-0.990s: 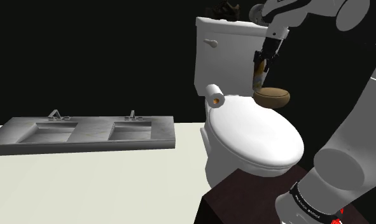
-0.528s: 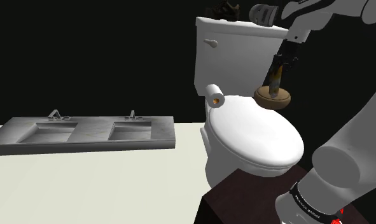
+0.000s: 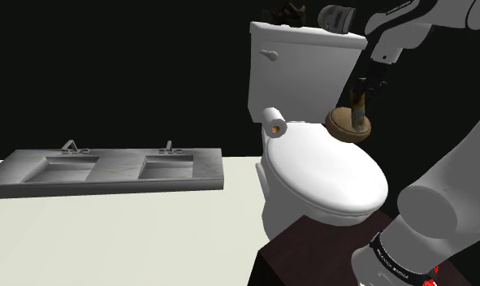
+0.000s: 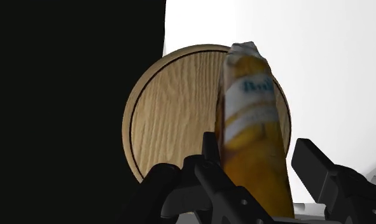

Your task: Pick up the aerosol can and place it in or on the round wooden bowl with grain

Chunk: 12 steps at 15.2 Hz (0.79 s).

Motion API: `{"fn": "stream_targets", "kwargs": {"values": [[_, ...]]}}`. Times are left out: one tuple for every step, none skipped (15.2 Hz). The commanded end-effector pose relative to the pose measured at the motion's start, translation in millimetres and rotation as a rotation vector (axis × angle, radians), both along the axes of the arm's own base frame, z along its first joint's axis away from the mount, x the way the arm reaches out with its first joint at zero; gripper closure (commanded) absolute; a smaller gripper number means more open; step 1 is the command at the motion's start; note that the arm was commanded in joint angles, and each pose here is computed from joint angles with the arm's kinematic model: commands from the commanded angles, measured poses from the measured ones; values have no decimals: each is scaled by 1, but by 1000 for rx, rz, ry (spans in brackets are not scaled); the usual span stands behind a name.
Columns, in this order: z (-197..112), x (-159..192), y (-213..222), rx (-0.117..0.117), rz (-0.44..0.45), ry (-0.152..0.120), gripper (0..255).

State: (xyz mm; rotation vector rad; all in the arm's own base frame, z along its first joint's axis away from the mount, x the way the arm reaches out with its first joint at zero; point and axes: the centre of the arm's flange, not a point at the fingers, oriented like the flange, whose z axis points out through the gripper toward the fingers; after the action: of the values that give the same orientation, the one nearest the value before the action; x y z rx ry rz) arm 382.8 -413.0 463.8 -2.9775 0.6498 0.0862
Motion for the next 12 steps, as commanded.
{"fn": "stream_targets", "kwargs": {"values": [[-11, -1, 1, 0, 0, 0, 255], [-16, -1, 1, 0, 0, 0, 255], [-22, -1, 1, 0, 0, 0, 255], [-27, -1, 1, 0, 0, 0, 255], [-32, -1, 1, 0, 0, 0, 255], [-37, -1, 1, 0, 0, 0, 255], [-44, -1, 1, 0, 0, 0, 255], [-44, -1, 1, 0, 0, 0, 255], [-44, -1, 1, 0, 0, 0, 255], [-44, -1, 1, 0, 0, 0, 255], [-44, -1, 1, 0, 0, 0, 255], [-44, -1, 1, 0, 0, 0, 255]]}}
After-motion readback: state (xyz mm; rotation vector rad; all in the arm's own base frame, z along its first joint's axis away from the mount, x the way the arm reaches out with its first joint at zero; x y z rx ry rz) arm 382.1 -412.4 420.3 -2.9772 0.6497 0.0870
